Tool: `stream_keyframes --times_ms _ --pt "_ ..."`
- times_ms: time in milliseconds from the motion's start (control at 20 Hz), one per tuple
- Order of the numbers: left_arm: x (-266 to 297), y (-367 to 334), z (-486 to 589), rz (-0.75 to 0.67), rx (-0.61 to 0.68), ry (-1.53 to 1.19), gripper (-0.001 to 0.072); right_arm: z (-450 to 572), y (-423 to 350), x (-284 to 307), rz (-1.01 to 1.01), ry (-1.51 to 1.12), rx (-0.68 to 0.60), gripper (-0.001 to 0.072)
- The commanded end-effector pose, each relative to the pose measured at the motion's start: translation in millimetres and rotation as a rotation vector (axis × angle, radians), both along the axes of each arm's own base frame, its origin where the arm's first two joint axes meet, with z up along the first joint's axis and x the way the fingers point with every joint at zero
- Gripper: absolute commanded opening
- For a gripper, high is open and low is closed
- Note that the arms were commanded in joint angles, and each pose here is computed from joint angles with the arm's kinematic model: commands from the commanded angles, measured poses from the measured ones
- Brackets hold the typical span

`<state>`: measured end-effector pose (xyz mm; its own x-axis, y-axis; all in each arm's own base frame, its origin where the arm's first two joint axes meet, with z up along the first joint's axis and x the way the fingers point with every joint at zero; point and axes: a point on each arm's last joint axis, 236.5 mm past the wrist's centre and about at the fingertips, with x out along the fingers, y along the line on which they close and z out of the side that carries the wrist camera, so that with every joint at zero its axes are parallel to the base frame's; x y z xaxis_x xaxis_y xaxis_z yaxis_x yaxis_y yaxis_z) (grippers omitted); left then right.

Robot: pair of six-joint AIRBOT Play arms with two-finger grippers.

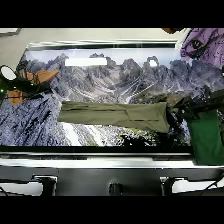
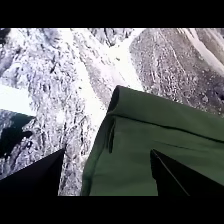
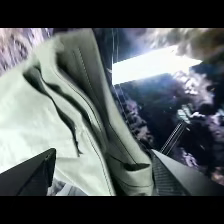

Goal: Fold the clothes and pants, and hang the long-sleeved shirts on hangers.

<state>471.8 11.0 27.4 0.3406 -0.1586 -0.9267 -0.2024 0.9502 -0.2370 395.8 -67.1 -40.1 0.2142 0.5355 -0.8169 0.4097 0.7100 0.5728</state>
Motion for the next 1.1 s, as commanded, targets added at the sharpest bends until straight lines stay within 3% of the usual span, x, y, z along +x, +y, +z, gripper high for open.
stream_keyframes --times_ms 0,300,500,600,650,700,850,900,1000,1050 --pt "-3 4 13 0.003 0.016 -0.015 0.0621 -21 17 -4 0.033 0.006 0.136 0.0681" --pt "-3 4 12 0.003 0.016 -0.017 0.0621 -50 31 9 0.020 0.011 0.208 0.0681" --pt "-3 3 12 0.003 0.016 -0.017 0.0621 -61 77 10 0.129 0.035 0.213 0.0638" --pt "-2 1 11 -0.001 0.015 -0.015 0.0621 -61 96 10 0.179 0.036 0.209 0.0402" --pt "-2 -1 11 -0.005 0.012 -0.013 0.0621 -60 101 10 0.191 0.035 0.208 0.0164" --pt "-2 -6 9 -0.011 0.002 -0.011 0.0619 -56 102 12 0.184 0.034 0.205 0.0032" --pt "3 -42 1 -0.044 -0.092 -0.001 0.0591 -26 87 23 0.135 -0.022 0.114 0.0025" --pt "6 -64 -3 -0.062 -0.144 0.004 0.0524 -9 80 26 0.111 -0.034 0.072 0.0025" --pt "8 -113 -13 -0.110 -0.240 0.021 0.0020 26 68 29 0.077 -0.065 0.000 0.0025" --pt "9 -140 -19 -0.134 -0.283 0.027 0.0018 43 62 30 0.057 -0.079 -0.035 0.0025"
